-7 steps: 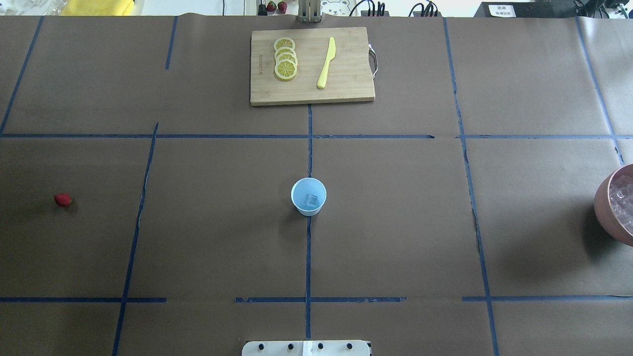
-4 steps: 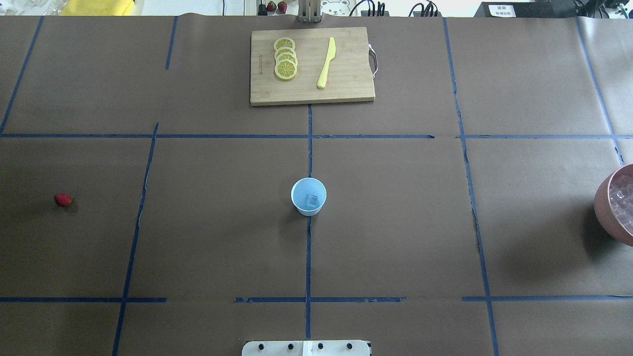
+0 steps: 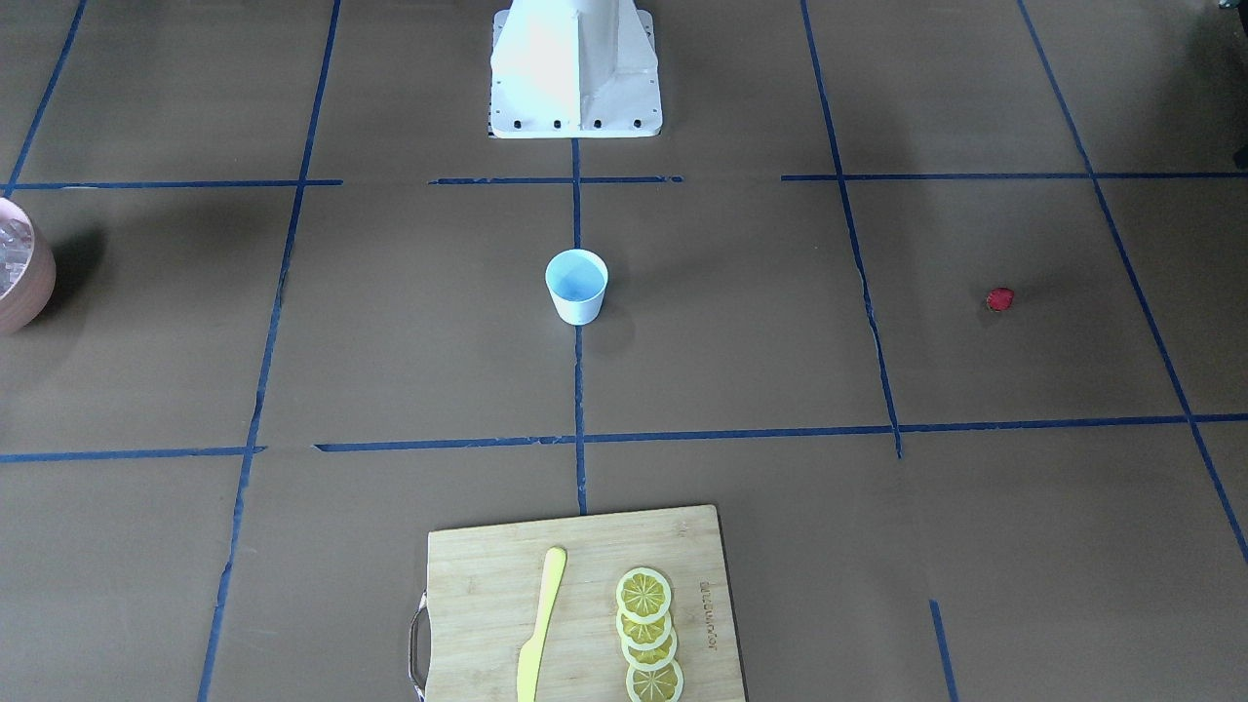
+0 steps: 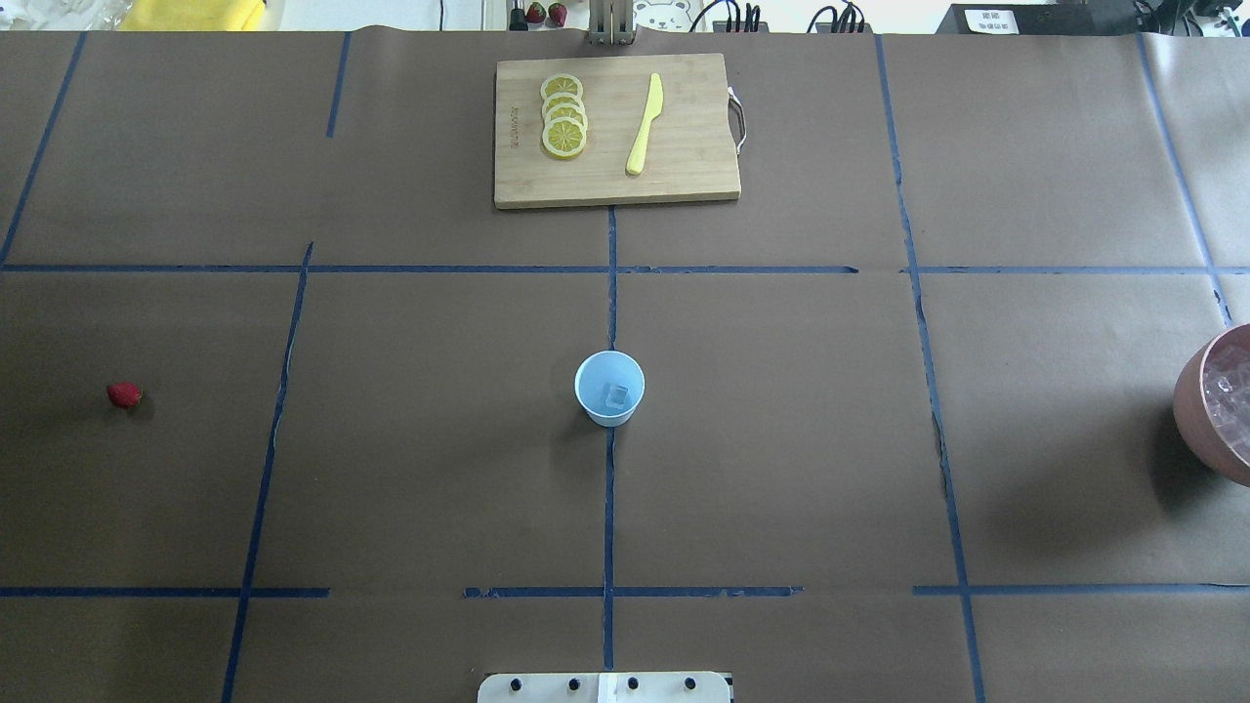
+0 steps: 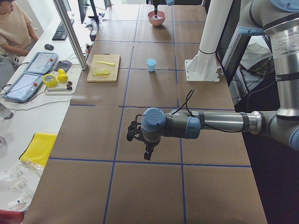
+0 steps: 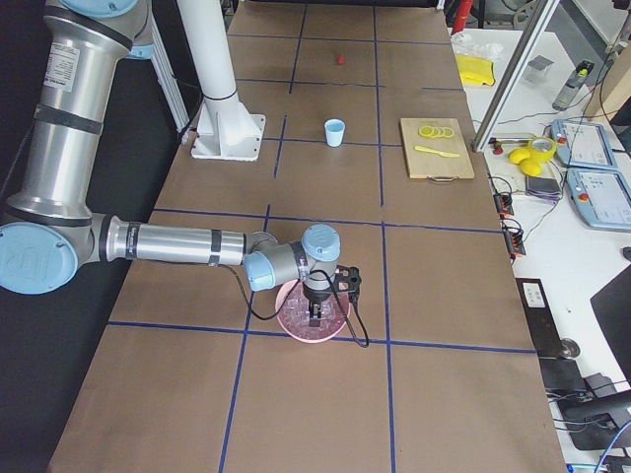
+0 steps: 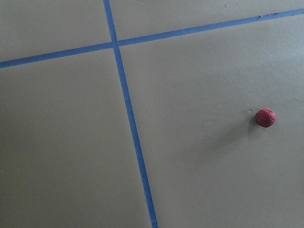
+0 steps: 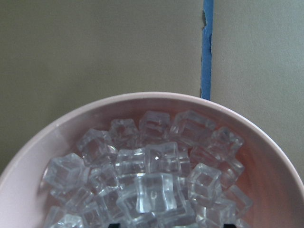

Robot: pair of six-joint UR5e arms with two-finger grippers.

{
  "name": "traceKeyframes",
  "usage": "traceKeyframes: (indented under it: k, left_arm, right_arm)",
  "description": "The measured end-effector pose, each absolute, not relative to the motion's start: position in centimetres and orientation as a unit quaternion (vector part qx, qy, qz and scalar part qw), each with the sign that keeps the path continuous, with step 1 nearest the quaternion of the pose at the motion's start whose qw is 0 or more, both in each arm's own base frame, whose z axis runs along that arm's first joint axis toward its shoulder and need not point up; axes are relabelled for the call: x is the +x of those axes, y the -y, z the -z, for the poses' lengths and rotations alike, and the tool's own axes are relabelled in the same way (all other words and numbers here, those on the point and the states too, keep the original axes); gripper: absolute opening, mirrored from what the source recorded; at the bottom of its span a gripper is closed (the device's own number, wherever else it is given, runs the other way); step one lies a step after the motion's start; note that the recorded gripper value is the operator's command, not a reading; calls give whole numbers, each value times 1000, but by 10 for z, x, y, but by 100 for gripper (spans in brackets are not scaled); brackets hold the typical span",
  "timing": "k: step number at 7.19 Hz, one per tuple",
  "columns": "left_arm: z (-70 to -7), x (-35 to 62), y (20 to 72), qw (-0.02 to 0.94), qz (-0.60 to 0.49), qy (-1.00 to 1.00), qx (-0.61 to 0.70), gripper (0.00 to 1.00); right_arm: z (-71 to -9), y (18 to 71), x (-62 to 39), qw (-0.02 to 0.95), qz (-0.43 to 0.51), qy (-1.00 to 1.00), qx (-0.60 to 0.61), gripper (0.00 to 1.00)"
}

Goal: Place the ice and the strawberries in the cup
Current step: 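Pick another ice cube from the pink bowl with the right gripper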

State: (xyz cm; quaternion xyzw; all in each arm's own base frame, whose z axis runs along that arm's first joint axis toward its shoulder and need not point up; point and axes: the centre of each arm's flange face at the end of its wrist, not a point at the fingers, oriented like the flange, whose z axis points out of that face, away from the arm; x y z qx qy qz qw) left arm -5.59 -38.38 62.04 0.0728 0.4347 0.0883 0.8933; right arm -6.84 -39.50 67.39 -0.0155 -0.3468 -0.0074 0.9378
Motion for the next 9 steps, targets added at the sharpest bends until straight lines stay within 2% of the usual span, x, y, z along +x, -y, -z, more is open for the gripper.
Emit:
traceKeyframes:
  k: [1, 3, 4, 7, 9]
  left_arm:
    - [-620, -56, 384, 893, -88, -436, 73, 100]
    - [-619, -55, 384, 890, -88, -441, 73, 100]
    - [-619, -55, 384, 890, -88, -442, 73, 100]
    - [-618, -54, 384, 888, -80, -448, 70, 100]
    - [-618, -54, 382, 886, -77, -452, 68, 100]
  right_arm:
    - [-675, 394, -68, 938, 8, 346, -17, 39]
    - [-678, 389, -67, 938, 8, 345, -20, 5]
    - [-680, 387, -66, 938, 9, 345, -20, 0]
    - [-669, 384, -63, 937, 20, 347, -8, 0]
    - [-612, 380, -61, 934, 17, 358, 11, 0]
